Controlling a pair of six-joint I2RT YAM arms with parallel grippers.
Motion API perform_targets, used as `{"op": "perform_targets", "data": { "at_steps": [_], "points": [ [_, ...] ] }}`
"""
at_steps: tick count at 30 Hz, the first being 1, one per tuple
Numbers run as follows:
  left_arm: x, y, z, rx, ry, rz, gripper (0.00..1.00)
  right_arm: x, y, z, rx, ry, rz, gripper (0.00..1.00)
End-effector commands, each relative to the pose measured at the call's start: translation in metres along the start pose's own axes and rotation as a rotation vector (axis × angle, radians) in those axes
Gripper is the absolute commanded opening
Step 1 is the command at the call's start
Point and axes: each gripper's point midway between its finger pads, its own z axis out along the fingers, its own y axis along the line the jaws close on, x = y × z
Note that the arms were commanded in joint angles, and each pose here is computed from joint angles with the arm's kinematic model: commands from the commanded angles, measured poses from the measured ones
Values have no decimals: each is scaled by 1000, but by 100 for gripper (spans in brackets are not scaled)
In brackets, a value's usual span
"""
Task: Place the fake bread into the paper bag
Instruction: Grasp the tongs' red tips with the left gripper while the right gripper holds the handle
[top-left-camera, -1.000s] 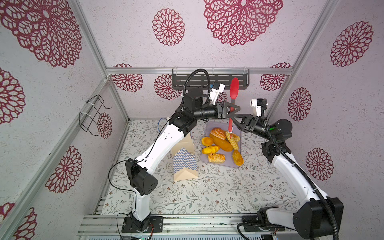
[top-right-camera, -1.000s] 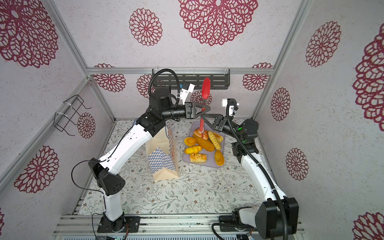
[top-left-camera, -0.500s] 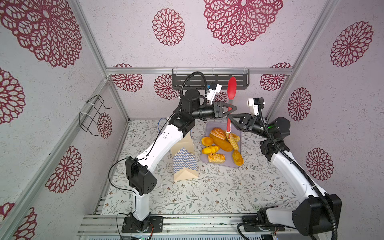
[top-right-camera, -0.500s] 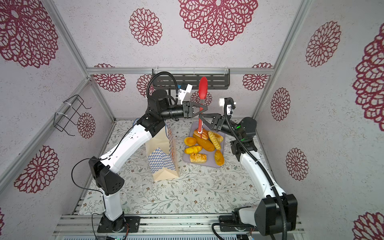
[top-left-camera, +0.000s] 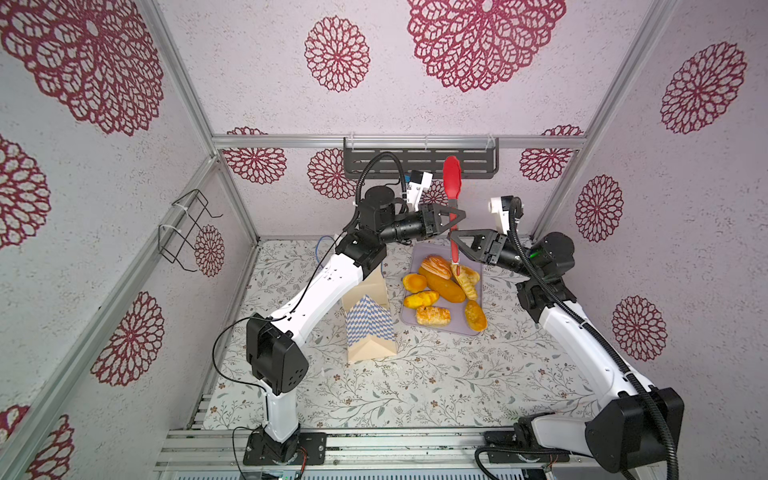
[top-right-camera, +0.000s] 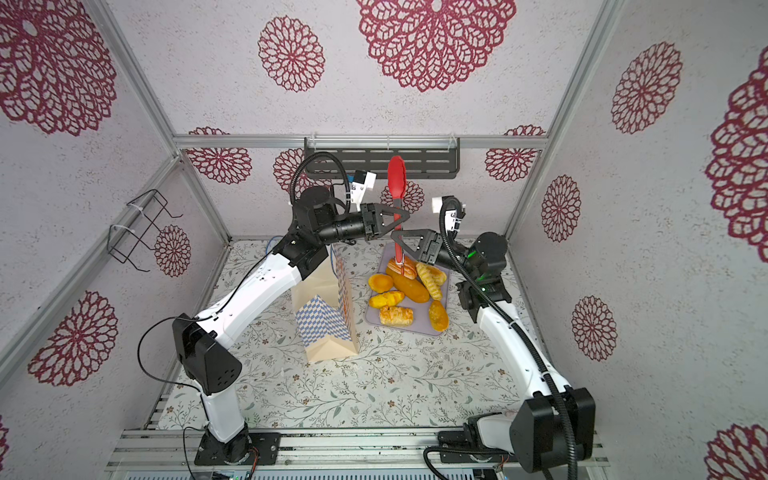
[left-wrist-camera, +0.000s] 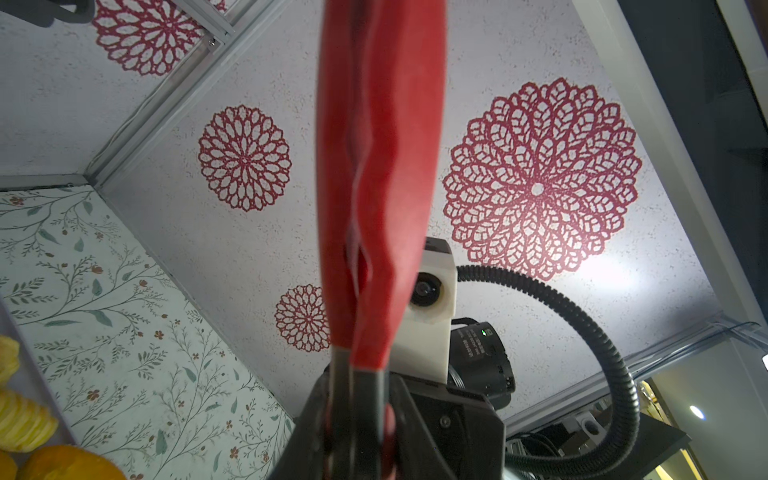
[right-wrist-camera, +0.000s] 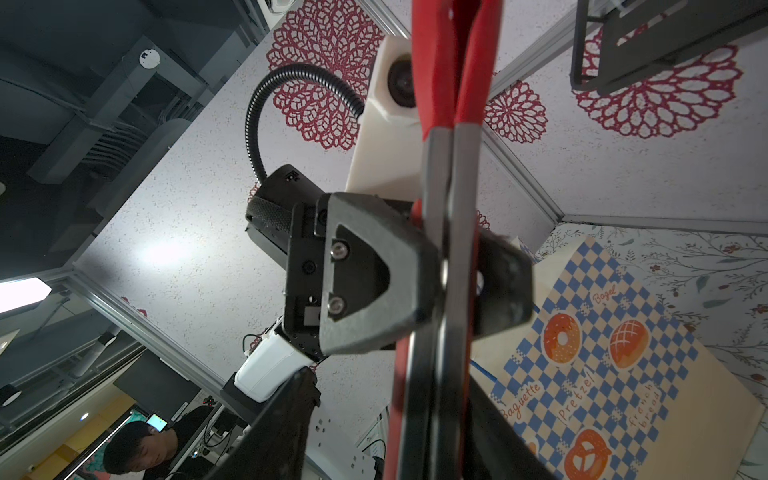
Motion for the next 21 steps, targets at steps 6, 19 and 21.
{"op": "perform_targets", "data": {
  "at_steps": [6,19,21],
  "points": [
    [-27,-43,-26,51,-143,55,17,-5,19,18,-90,33,-123,47],
    [-22,-34,-27,12,-132,52,37,-3,18,21,-93,53,-105,22],
    [-21,-36,-29,14,-130,62,58,-3,19,21,-94,52,-94,20]
  ]
}}
